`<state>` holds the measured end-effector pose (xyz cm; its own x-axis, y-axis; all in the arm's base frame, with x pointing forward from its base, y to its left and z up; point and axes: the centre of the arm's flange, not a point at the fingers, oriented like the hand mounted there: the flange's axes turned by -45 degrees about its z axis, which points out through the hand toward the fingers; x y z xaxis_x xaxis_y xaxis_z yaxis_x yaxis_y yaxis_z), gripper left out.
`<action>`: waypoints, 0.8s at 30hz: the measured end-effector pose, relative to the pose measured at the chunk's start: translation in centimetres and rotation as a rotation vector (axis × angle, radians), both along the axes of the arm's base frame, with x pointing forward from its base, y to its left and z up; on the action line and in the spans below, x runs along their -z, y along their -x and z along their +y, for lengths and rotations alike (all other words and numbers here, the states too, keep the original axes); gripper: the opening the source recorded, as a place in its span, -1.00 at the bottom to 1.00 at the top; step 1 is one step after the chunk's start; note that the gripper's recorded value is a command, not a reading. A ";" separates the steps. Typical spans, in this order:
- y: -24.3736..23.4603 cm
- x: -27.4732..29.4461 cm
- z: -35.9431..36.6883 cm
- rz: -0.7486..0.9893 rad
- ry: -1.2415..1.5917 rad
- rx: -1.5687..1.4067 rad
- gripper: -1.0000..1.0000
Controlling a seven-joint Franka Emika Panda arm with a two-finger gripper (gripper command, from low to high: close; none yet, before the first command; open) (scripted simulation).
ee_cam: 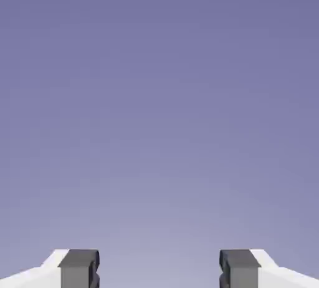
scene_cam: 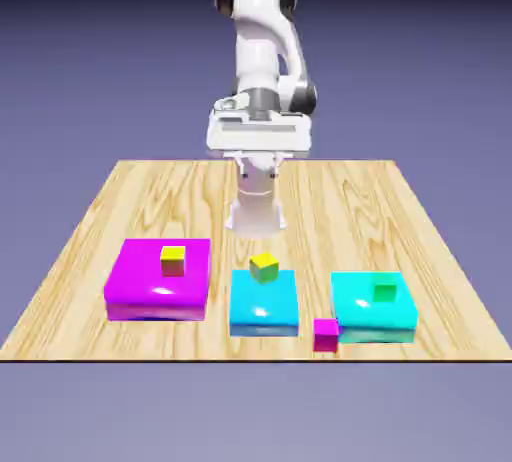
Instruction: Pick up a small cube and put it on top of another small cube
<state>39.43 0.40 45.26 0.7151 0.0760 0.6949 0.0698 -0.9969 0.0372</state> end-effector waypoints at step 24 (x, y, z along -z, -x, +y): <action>-7.1 14.2 2.1 0.395 0.077 -0.651 0.00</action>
